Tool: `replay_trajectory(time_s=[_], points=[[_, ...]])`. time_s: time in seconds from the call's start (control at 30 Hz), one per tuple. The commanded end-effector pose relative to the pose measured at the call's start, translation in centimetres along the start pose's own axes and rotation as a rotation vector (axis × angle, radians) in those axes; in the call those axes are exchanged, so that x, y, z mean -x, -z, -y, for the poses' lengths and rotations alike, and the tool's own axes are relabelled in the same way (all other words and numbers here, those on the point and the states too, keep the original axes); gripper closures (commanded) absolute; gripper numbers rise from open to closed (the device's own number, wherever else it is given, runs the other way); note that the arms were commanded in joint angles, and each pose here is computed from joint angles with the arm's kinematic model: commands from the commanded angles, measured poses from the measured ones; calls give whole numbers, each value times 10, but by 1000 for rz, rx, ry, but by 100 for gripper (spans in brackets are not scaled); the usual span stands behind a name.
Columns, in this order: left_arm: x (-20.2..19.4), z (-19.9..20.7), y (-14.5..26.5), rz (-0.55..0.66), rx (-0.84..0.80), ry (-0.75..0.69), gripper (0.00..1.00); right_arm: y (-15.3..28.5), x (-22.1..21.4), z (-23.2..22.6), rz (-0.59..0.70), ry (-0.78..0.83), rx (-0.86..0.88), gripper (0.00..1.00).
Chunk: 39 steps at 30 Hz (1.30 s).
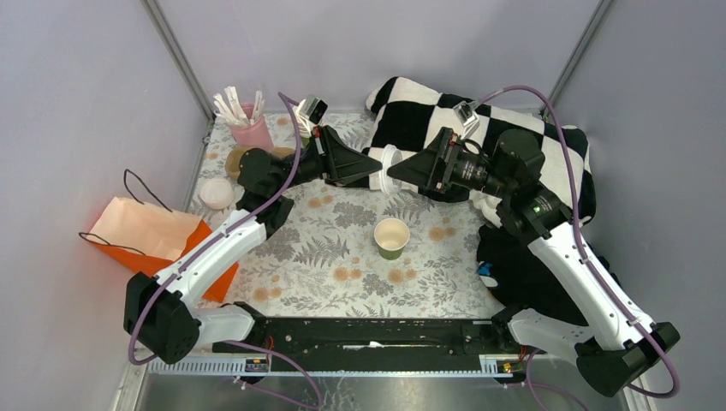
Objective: Pack the takeout coffee
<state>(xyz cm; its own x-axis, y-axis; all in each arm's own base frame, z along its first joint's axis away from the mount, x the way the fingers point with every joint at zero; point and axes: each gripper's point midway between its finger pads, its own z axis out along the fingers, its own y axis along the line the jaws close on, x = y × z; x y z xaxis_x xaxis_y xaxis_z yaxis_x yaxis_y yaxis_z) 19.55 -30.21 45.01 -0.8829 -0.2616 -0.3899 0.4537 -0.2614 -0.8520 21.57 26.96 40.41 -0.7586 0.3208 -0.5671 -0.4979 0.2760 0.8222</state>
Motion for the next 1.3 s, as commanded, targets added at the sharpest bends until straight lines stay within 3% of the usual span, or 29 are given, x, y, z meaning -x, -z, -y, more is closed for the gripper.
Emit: replay_trajectory(time_s=[0.0,1.27], points=[[-2,22,-4,-24,-68,-63,100,3,4,-20,4,27,93,0],[-3,28,-11,-36,-84,-63,100,7,7,-19,18,-9,165,0]])
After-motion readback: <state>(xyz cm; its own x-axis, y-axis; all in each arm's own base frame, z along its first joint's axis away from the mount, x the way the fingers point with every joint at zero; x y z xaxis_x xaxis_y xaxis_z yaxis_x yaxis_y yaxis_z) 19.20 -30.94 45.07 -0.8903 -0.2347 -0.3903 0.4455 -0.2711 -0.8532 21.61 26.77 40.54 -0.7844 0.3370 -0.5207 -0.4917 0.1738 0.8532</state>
